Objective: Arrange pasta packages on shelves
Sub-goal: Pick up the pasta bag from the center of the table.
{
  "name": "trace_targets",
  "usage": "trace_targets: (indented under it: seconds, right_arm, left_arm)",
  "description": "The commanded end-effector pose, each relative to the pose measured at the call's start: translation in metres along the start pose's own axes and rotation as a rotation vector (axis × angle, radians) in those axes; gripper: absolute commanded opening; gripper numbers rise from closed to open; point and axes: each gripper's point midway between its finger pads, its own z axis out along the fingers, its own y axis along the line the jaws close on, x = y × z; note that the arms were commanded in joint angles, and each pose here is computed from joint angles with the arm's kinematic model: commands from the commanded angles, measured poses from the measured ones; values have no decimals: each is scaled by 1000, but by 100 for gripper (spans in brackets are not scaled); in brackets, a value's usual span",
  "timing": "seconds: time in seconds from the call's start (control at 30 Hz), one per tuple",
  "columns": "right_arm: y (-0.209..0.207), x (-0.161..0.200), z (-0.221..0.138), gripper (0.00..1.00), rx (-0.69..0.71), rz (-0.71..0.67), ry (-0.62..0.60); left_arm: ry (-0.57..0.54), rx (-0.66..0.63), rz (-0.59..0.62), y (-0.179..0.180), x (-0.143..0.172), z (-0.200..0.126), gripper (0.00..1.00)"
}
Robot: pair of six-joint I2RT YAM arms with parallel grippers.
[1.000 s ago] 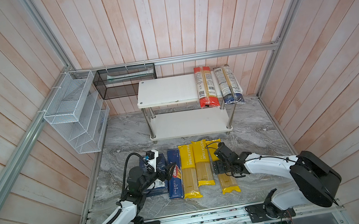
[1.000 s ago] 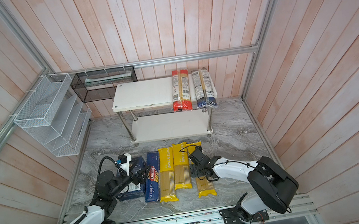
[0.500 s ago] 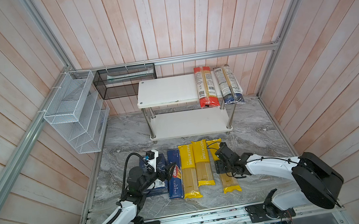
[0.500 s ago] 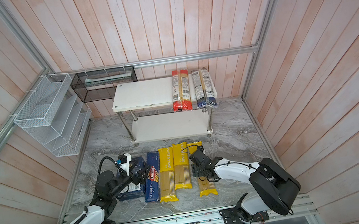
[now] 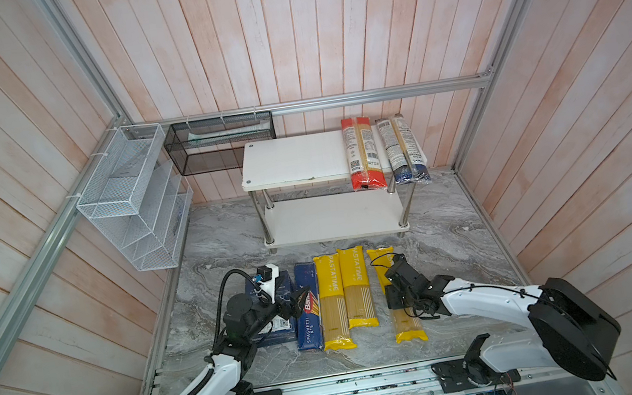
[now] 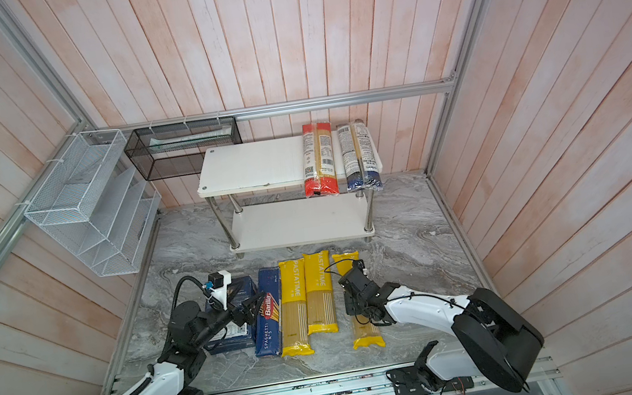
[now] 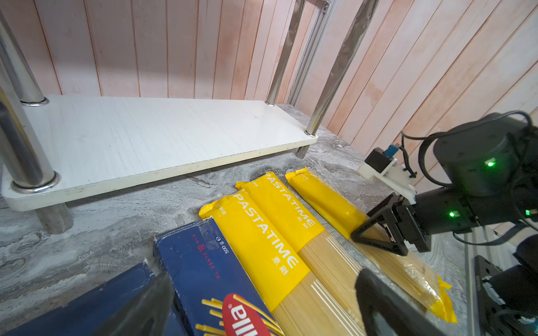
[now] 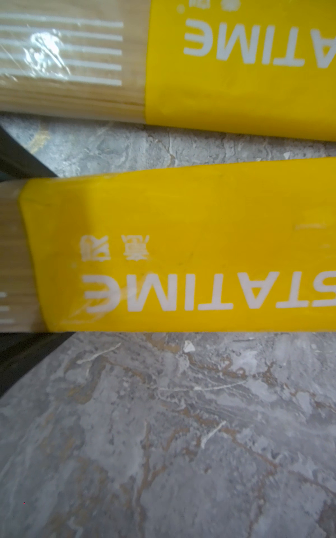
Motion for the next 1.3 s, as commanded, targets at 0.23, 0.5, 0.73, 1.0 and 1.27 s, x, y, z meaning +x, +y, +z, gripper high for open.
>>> trace_targets:
  seconds: [0.23, 0.5, 0.73, 1.0, 1.27]
  right_arm:
    - [-12, 23, -1, 50, 17, 10, 67]
    - [-4, 10, -9, 43, -34, 25, 9]
    - [1, 3, -14, 37, -80, 51, -32]
    - [5, -6, -22, 27, -116, 71, -82]
    - [9, -13, -32, 22, -169, 87, -128]
  left_arm:
    - [-18, 4, 24, -2, -5, -1, 100]
    - [-17, 5, 23, -2, -5, 0, 100]
    - [-16, 8, 22, -3, -5, 0, 100]
    - [-17, 9, 24, -3, -5, 0, 100]
    - [-16, 4, 26, -2, -5, 0, 100]
